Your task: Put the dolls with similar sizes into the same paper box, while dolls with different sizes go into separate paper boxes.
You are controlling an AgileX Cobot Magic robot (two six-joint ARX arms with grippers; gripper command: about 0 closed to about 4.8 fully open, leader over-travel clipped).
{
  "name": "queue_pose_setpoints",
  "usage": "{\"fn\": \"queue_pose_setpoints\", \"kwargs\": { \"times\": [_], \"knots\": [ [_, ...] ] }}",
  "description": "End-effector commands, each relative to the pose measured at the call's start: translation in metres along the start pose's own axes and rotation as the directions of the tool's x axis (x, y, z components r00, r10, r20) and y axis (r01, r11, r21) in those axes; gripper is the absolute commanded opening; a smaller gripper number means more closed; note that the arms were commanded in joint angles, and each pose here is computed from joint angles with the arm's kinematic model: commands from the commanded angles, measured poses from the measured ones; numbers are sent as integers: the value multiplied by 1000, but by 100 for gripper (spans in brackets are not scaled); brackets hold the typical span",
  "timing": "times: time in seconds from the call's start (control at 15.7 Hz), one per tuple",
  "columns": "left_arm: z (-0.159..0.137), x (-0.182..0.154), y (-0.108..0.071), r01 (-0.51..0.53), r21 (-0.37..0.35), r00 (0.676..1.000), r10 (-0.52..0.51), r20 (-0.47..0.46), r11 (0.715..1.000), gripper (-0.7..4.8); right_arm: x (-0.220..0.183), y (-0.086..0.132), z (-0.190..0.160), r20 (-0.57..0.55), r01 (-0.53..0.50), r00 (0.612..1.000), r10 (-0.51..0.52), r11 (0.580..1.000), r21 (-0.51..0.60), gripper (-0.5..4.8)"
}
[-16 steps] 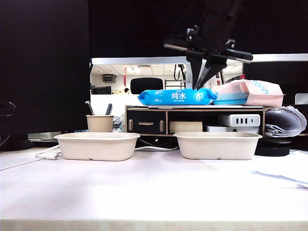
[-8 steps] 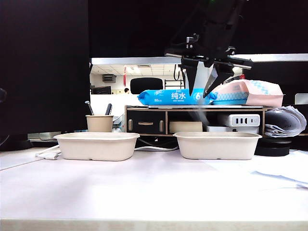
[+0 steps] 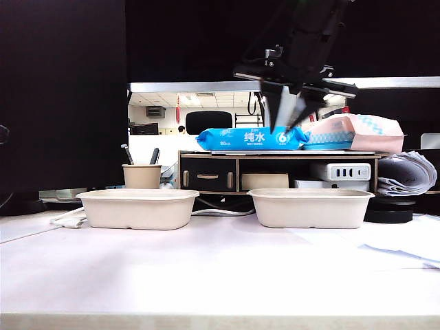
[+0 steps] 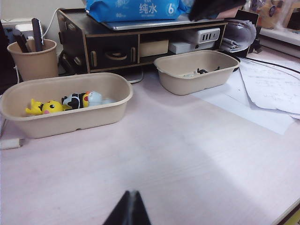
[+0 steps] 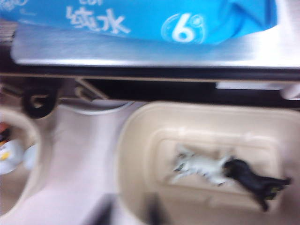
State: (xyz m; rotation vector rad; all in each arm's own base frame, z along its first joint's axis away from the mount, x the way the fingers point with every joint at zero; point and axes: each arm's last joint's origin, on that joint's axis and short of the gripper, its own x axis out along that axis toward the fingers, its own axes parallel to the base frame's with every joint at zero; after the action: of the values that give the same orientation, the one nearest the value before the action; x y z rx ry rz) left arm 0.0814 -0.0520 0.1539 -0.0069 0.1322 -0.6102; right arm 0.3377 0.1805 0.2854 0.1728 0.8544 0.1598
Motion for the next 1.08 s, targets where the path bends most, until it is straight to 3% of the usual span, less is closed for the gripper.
{"fn": "queue_pose_setpoints", "kwargs": {
  "times": [0.06,0.19,0.32,0.38,0.45,0.57,0.76,0.96,1.08],
  "knots": [
    [1,0,0,3,5,1000,-3,9,1000,-5,-6,4,1,3,-50,999,50,999,-20,-6],
    [1,0,0,3,5,1000,-3,9,1000,-5,-23,10,2,63,3,998,0,999,-48,-6],
    [1,0,1,-8,3,1000,8,10,1000,-5,-67,22,6,255,108,965,-69,984,-144,-5],
    [1,0,3,-25,1,1000,25,11,1000,-5,-106,33,7,395,160,916,-74,969,-189,-5],
    [1,0,3,-33,0,999,33,11,999,-5,-128,37,6,458,168,887,-57,965,-204,-6],
    [1,-1,7,-75,-5,997,75,13,997,-5,-200,40,-2,604,120,796,39,968,-222,-6],
    [2,-3,18,-181,-19,983,181,16,983,-5,-278,22,-22,691,2,707,152,976,-217,-6],
    [2,-7,32,-326,-38,945,327,18,945,-5,-315,-3,-36,708,-52,677,201,973,-227,-5],
    [2,-14,45,-469,-59,882,470,17,881,-5,-329,-21,-45,695,-42,691,200,971,-237,-5]
  ]
}}
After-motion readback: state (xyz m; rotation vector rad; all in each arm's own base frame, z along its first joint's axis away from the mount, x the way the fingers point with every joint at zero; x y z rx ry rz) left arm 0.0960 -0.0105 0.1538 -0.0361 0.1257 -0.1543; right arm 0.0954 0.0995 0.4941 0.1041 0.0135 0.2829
